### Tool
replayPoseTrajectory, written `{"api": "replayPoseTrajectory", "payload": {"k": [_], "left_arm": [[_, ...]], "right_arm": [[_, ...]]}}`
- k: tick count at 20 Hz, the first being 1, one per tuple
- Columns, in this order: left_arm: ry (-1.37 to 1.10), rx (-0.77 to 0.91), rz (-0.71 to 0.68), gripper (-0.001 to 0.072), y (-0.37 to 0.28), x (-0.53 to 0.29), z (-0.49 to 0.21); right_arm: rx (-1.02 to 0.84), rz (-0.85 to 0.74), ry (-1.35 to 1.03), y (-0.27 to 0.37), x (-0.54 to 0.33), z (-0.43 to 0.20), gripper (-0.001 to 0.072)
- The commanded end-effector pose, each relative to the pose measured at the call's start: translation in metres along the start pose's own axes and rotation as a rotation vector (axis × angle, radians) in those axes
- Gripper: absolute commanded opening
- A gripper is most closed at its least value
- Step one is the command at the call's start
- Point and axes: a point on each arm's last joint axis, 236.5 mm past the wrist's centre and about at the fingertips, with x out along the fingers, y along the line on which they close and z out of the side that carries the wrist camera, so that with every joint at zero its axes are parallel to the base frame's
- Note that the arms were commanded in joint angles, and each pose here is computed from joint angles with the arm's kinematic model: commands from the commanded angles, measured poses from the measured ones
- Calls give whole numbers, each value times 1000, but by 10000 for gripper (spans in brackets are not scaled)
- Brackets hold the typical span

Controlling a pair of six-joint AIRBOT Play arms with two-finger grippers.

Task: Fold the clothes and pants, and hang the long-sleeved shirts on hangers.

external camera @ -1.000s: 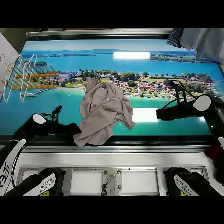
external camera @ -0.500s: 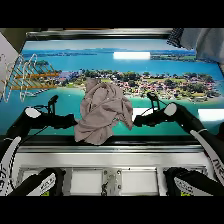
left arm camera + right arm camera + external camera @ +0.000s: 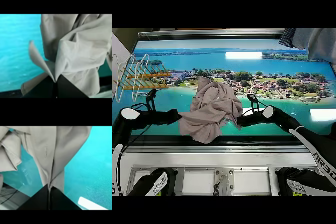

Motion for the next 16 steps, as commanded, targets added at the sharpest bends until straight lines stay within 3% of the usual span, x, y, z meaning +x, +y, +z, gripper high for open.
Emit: {"api": "replayPoseTrajectory", "payload": {"k": [1, 5, 9, 12, 16], "left_arm": [[-225, 20, 10, 16, -15, -67, 62], [-723, 201, 14, 16, -106, -253, 145], [-1156, 453, -9, 16, -220, -421, 127], [-1379, 560, -32, 16, -271, -497, 92], [-1469, 617, -52, 16, -296, -532, 78]], "right_arm": [[-149, -57, -83, 0, -57, 44, 11], [-311, -138, -428, 41, -252, 129, 11], [-474, -157, -819, 124, -425, 127, 11], [-494, -122, -995, 163, -493, 96, 11], [-466, -78, -1087, 180, -523, 71, 10]]}}
